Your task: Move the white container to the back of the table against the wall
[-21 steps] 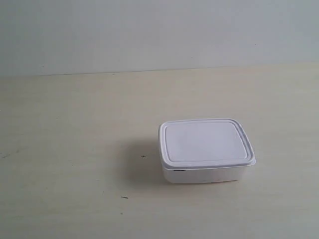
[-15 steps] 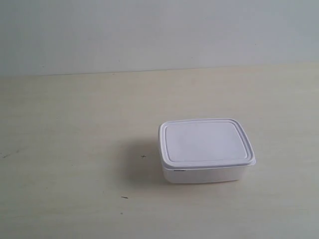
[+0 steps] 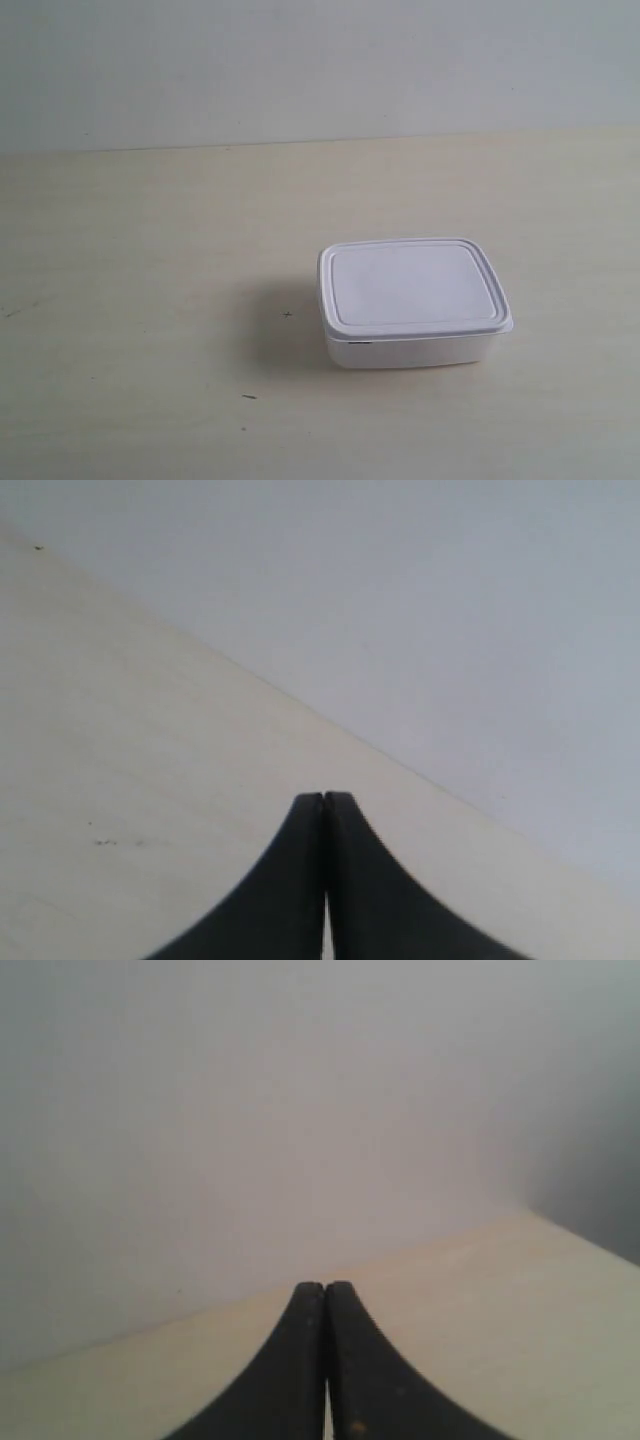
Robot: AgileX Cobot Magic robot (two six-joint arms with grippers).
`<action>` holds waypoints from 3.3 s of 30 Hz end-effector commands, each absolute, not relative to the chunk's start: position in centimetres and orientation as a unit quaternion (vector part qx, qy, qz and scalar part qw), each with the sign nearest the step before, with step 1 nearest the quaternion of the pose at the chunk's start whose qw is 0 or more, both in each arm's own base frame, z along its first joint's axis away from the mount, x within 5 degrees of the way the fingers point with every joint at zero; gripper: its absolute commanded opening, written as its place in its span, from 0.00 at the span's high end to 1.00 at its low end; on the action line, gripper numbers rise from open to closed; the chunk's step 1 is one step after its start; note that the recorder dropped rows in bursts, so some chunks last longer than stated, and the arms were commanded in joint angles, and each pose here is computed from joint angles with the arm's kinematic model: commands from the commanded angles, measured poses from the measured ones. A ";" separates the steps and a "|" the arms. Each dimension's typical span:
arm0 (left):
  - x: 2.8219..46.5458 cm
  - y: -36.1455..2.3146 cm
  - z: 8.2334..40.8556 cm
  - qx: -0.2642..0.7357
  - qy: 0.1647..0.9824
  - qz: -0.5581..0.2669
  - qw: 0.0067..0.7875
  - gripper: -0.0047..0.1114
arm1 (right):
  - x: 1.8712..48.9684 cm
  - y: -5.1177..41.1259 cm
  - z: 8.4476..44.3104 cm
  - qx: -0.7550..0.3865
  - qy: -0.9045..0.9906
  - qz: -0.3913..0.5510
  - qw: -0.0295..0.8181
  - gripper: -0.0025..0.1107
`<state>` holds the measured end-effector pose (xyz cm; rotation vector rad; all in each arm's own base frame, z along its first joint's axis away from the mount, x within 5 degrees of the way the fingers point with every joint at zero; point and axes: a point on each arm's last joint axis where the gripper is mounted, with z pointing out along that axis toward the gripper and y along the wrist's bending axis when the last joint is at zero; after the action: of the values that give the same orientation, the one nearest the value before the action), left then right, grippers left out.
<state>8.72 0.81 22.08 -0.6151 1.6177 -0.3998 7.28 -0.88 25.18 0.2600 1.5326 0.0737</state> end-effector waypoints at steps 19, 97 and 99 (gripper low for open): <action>22.7 -13.8 31.9 0.091 0.896 -0.304 0.310 0.96 | 23.3 2.0 32.6 0.072 0.960 0.230 0.142 0.98; 32.7 -27.9 13.4 0.152 0.932 -0.203 0.259 0.96 | 31.8 8.2 13.0 -0.047 0.985 0.135 0.096 0.98; 33.3 -27.8 13.3 0.151 0.932 -0.201 0.260 0.96 | 32.4 8.4 13.3 -0.048 0.984 0.136 0.104 0.98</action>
<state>32.35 -27.97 13.07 0.4114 2.5490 -0.5551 31.45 8.14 12.93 -0.1238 2.9424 0.4050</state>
